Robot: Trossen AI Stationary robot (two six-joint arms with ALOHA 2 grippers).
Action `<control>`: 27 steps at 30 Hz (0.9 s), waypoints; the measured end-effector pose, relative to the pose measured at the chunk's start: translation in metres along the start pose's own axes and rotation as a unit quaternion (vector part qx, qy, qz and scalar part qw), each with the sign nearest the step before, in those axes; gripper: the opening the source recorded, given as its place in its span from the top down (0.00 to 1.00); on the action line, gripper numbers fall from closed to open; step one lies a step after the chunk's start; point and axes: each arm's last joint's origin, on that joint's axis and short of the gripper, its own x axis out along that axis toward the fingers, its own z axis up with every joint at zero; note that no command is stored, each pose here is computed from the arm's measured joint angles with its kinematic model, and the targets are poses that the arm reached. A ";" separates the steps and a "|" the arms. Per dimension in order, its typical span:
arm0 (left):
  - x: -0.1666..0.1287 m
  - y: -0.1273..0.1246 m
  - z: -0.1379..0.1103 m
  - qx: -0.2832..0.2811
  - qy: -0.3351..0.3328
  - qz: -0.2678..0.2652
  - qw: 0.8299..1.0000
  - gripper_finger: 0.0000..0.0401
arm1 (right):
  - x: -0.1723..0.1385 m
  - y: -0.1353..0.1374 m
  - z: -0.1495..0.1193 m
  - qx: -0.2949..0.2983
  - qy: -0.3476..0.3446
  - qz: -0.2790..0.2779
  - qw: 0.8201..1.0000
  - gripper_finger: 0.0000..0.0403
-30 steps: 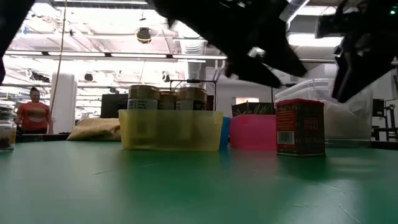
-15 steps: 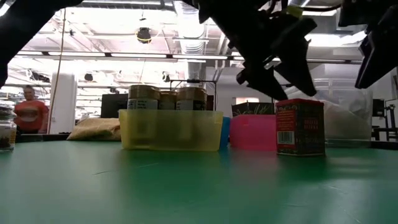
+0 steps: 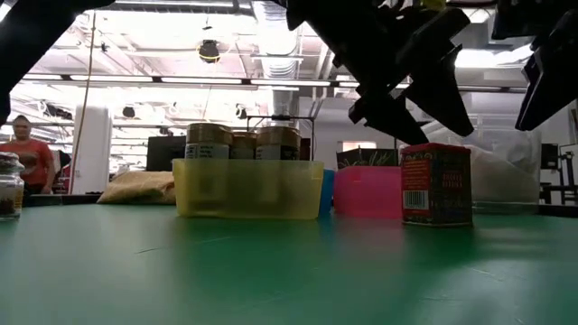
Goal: Sort spices by type
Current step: Put the top red seasoning can into the orange bin
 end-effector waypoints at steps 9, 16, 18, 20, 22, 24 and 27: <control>0.000 0.001 0.001 0.007 -0.008 0.031 0.999 0.18 | -0.002 -0.003 -0.004 -0.075 0.019 -0.008 0.997 0.27; 0.001 0.009 0.002 -0.026 -0.008 0.028 0.999 0.18 | -0.001 -0.003 -0.004 -0.092 0.029 -0.005 0.995 0.27; 0.001 0.009 0.002 -0.028 -0.008 0.027 0.999 0.18 | 0.000 -0.003 -0.003 -0.089 0.028 -0.005 0.996 0.27; 0.001 0.008 0.001 -0.031 -0.006 0.027 0.999 0.18 | 0.000 -0.002 -0.003 -0.087 0.027 -0.001 0.996 0.28; 0.001 0.006 0.000 -0.032 -0.001 0.024 0.999 0.18 | 0.000 -0.001 -0.002 -0.083 0.024 0.003 0.996 0.28; 0.006 0.005 -0.004 -0.033 0.002 0.020 0.999 0.18 | 0.000 -0.001 -0.002 -0.081 0.023 0.006 0.996 0.28; 0.014 0.003 -0.012 -0.030 0.024 0.016 0.999 0.18 | 0.000 0.001 -0.002 -0.078 0.021 0.012 0.997 0.28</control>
